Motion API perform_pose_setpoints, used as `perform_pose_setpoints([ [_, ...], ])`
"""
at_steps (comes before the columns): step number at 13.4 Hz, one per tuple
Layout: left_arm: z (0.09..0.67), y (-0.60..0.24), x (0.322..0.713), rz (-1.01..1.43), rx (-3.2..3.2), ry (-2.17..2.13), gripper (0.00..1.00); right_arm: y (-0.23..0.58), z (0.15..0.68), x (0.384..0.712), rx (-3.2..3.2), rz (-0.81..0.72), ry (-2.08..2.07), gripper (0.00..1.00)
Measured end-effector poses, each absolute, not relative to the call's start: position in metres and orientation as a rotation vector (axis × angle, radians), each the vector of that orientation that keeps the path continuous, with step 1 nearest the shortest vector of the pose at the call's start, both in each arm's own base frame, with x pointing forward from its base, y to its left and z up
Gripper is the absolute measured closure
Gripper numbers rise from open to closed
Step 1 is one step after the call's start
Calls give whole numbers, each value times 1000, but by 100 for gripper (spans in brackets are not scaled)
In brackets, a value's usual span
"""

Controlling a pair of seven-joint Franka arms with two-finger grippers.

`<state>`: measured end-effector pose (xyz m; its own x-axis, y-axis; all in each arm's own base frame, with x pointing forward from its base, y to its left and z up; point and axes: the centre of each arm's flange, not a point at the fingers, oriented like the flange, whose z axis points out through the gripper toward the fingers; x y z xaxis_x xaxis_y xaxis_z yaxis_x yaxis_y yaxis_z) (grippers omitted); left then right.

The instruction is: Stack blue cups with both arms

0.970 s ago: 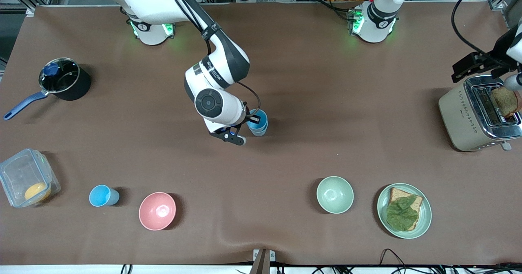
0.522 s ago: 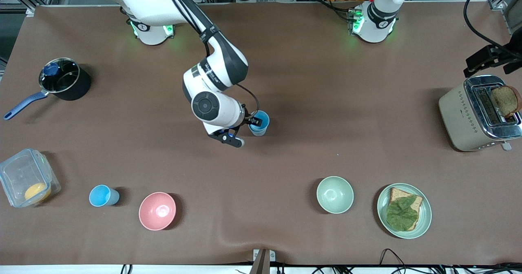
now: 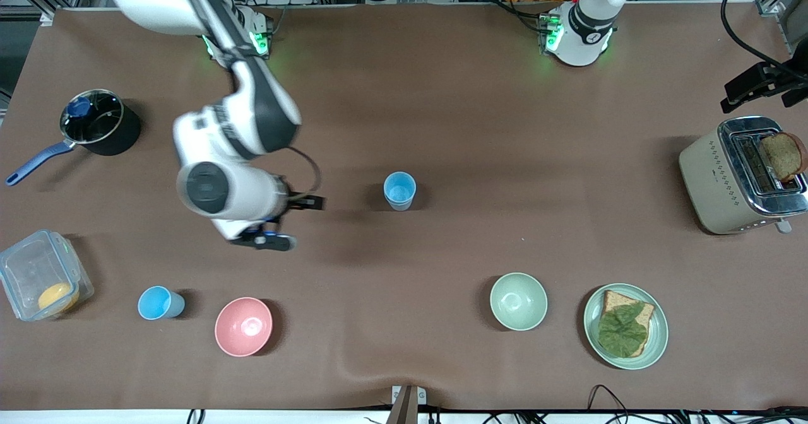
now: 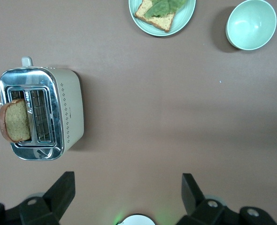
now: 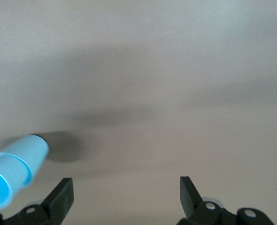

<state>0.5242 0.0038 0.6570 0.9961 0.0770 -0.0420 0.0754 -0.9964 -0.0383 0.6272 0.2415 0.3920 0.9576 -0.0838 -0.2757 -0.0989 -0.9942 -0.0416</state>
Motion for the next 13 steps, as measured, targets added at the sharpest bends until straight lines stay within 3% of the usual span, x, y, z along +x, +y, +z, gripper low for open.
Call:
perform_pose_setpoints([
  [7, 655, -11, 508, 58, -3106, -68, 0, 49, 480, 638, -3031, 346, -158, 0],
  [13, 653, -6, 509, 52, -3106, -85, 0, -22, 581, 585, -3121, 174, -87, 0],
])
